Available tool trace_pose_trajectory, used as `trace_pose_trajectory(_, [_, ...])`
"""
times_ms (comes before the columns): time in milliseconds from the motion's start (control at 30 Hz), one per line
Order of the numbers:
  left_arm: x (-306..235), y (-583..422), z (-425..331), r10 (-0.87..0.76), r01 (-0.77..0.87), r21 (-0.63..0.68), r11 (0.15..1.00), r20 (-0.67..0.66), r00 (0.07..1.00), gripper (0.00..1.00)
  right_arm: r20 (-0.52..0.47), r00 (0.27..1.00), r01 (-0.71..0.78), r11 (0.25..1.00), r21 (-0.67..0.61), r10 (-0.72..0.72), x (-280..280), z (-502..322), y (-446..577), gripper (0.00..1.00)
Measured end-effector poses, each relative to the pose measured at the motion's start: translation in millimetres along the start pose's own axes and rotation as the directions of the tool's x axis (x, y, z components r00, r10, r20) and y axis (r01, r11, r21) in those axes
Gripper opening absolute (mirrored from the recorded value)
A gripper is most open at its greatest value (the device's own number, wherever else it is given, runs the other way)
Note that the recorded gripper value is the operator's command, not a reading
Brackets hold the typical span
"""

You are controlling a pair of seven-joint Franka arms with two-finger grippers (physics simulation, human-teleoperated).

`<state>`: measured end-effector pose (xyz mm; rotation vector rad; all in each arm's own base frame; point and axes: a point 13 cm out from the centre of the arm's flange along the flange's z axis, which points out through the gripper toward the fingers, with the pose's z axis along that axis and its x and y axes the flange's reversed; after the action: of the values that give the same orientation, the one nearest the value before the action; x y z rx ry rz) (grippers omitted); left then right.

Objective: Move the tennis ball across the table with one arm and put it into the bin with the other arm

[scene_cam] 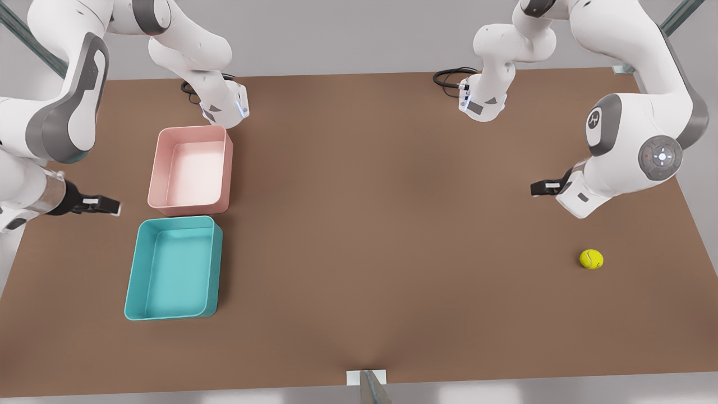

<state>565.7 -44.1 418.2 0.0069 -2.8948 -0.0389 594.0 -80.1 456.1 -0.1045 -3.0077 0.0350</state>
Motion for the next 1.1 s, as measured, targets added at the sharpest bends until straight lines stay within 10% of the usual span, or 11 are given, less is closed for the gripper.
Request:
trace_pose_trajectory(67, [-2.0, -0.9, -1.1, -0.007, 0.007, 0.001, 1.0, 0.01, 1.0, 1.0, 0.015, 1.0, 0.004, 1.0, 0.001, -0.004, -4.7, 0.0, -0.5, 1.0])
trace_pose_trajectory(167, [-5.6, 0.3, 2.0, -0.011, 0.011, 0.0, 1.0, 0.014, 1.0, 0.23, 0.025, 1.0, 0.01, 1.0, 0.006, -0.01, -10.2, 3.3, -1.9, 1.0])
trace_pose_trajectory(367, [-54.2, 133.5, 95.0, -0.029, 0.028, -0.015, 0.999, -0.044, 0.999, 0.21, 0.035, 0.999, 0.02, 1.0, 0.009, -0.021, -14.7, 5.8, -2.7, 1.0])
trace_pose_trajectory(567, [-101.9, 233.4, 166.8, 0.324, -0.324, -0.024, 0.946, 0.032, 0.945, 0.21, 0.035, 0.999, 0.03, 0.999, 0.019, -0.031, -19.7, 10.1, -3.5, 1.0])
trace_pose_trajectory(1100, [-159.1, 335.0, 285.9, 0.927, -0.907, -0.207, 0.367, -0.003, 0.376, 0.21, 0.037, 0.999, 0.032, 0.998, 0.051, -0.034, -24.8, 11.1, -10.2, 1.0])
